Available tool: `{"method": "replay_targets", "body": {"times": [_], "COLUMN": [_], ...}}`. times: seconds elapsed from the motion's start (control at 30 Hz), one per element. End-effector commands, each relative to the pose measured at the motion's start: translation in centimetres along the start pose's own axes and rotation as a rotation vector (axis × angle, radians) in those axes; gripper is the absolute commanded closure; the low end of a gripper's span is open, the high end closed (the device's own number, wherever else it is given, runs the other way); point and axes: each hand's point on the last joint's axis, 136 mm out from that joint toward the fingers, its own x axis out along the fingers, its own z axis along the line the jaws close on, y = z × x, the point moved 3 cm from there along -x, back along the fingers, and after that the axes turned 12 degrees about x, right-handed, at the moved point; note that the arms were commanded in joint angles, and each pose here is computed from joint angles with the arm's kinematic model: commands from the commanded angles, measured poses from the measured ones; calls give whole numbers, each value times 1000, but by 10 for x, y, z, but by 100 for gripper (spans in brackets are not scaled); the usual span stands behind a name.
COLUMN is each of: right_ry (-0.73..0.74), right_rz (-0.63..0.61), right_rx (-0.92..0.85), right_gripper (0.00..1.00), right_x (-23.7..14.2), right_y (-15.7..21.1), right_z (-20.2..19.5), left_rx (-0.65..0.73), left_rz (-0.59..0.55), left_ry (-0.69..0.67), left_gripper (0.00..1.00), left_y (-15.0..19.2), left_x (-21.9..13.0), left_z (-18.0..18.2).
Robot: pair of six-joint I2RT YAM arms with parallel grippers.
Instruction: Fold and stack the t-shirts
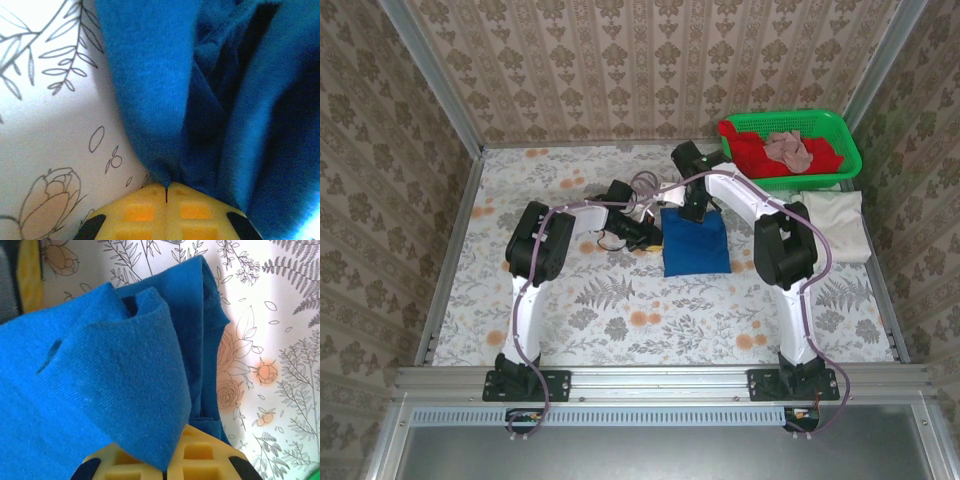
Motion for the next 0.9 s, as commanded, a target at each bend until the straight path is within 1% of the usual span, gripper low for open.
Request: {"method": "replay_targets", "body": {"times": [0.0,0.07,0.1,0.13,0.17,0.2,0.23,0.3,0.33,0.4,0.47,0.53,0.63,0.77,0.87], "right_ry": [53,57,62,70,86,101,113,146,164,211,243,268,263,170,90], "right_rz": [-37,-50,-49,-44,-49,-60,-77,-127,-147,-207,-261,-324,-408,-512,-523], "right_rx": [52,60,65,68,80,96,111,155,176,233,305,402,539,797,975], "right_gripper": [100,100,95,87,69,55,47,32,27,18,14,13,12,12,14], "right_x": [5,8,10,12,11,8,5,-7,-14,-30,-44,-56,-70,-78,-71], "right_y": [-10,-14,-14,-13,-14,-13,-14,-14,-13,-11,-5,2,18,38,49], "right_z": [-14,-15,-17,-18,-20,-23,-25,-32,-35,-44,-50,-56,-55,-53,-50], "left_rx": [-279,-280,-279,-278,-277,-278,-275,-273,-271,-264,-255,-241,-215,-178,-140], "left_rz": [197,195,196,195,193,192,189,175,166,146,127,106,67,1,-60], "left_ry": [-259,-262,-262,-264,-268,-270,-274,-278,-276,-276,-275,-275,-276,-280,-288], "left_gripper": [100,100,100,100,100,100,100,100,100,96,93,88,78,69,64], "left_y": [82,82,82,83,82,83,82,81,80,78,74,70,62,52,43], "left_x": [7,7,7,6,6,5,5,3,3,1,-2,-6,-18,-37,-52], "left_z": [81,81,81,81,81,81,81,80,79,77,74,69,57,37,20]}}
